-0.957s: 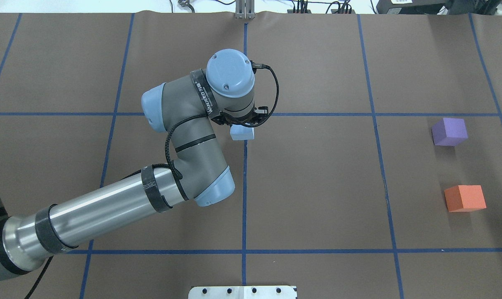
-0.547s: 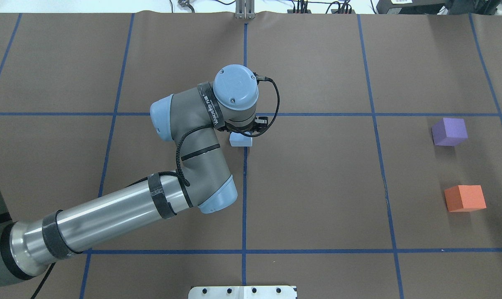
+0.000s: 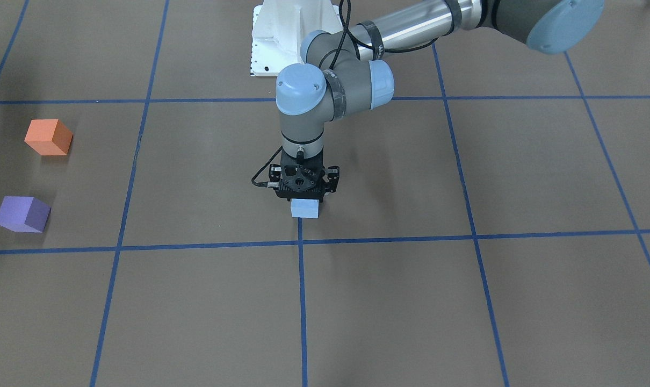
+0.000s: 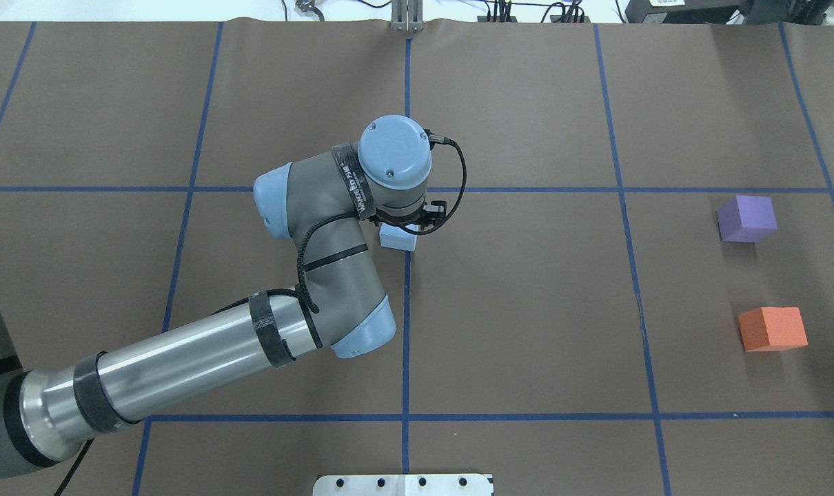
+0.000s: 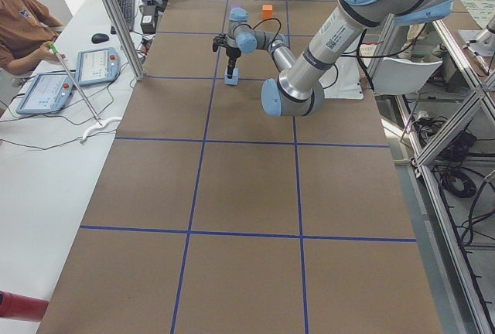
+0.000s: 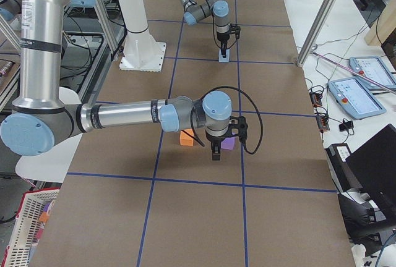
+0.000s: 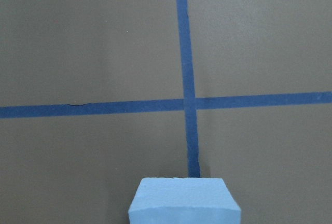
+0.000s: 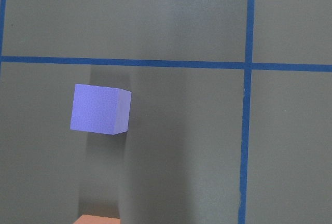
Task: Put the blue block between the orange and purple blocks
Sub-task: 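Set the cube down and open the left gripper while the right arm approaches, then lower the right gripper onto the light blue cube and grasp it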
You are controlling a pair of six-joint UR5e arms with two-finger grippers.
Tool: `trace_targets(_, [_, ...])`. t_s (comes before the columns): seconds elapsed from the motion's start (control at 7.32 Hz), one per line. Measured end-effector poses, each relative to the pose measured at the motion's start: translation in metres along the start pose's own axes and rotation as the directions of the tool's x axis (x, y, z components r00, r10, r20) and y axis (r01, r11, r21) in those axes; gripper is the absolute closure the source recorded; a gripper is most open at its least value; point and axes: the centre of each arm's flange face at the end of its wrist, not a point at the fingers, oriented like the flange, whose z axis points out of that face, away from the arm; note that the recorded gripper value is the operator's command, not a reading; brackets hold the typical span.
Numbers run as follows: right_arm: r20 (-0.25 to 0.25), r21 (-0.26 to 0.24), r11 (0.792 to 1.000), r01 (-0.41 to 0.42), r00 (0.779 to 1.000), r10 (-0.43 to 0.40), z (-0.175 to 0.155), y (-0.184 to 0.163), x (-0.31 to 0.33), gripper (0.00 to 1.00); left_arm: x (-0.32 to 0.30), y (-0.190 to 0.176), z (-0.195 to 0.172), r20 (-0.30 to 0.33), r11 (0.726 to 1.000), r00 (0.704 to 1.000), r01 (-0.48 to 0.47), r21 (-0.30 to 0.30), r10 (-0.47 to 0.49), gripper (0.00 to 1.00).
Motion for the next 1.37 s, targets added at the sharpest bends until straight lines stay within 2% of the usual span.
trace_targets(0.27, [0.004,0.023,0.999,0.023,1.000,-0.023,-0.010,-0.021,-0.017,0.00,-0.001,-0.004,-0.006,-0.007,1.000,1.000,0.002,0.007,-0.001,0.00])
trace_targets(0.55, [0.002,0.041,0.999,0.027,1.000,-0.027,-0.030,-0.066,-0.060,0.01,-0.025,-0.038,-0.026,-0.017,1.000,1.000,0.018,0.013,-0.017,0.00])
trace_targets(0.82, [0.003,0.020,1.000,0.015,1.000,-0.015,-0.055,-0.131,-0.159,0.01,-0.082,-0.082,-0.054,-0.049,0.999,0.999,0.017,-0.027,-0.018,0.00])
trace_targets(0.96, [0.001,0.011,1.000,-0.015,1.000,0.015,-0.062,-0.154,-0.222,0.01,-0.121,-0.085,-0.063,-0.050,0.999,0.999,0.005,-0.038,-0.006,0.00])
trace_targets(1.09, [-0.010,0.006,0.999,-0.048,0.999,0.049,-0.059,-0.166,-0.284,0.01,-0.164,-0.079,-0.072,-0.035,0.999,0.999,-0.020,-0.046,0.019,0.00])
trace_targets(1.37, [-0.048,-0.008,0.996,-0.090,0.995,0.089,-0.023,-0.165,-0.405,0.01,-0.256,-0.071,-0.096,0.003,0.995,0.998,-0.063,-0.077,0.063,0.00])
